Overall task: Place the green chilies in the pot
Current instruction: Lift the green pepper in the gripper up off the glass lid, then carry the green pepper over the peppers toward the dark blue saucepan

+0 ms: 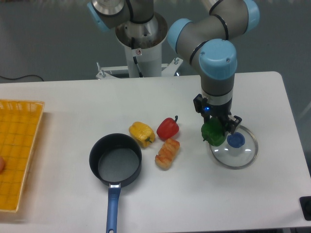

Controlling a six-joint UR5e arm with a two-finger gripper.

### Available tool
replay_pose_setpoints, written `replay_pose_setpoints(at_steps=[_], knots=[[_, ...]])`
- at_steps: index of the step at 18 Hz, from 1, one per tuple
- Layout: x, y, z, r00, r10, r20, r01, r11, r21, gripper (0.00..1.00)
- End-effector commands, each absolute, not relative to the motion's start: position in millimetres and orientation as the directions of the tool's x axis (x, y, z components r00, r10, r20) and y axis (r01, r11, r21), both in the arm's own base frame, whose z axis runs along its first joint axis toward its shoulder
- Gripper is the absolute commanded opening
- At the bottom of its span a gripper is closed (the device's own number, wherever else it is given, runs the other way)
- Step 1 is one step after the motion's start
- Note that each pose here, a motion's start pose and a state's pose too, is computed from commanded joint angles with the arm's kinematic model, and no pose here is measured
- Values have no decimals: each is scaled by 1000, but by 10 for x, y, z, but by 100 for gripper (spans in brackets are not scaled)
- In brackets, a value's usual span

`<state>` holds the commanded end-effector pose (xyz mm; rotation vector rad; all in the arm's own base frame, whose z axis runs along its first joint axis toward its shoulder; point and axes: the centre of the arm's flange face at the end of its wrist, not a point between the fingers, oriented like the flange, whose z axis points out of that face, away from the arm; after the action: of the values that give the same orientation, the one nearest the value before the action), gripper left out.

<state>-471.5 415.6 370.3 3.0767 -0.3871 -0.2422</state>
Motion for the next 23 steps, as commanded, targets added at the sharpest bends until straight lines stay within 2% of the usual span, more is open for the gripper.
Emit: replay_pose_setpoints(at_steps=[7,14,23], knots=[[-4644,4185,3653,959,-249,-138,-245,-968,48,41],[-4251,4155,3787,960,-244,-139,-243,-970,29,41],[-3577,4623,3827,969,-201,-147,-202,-979,3,41]])
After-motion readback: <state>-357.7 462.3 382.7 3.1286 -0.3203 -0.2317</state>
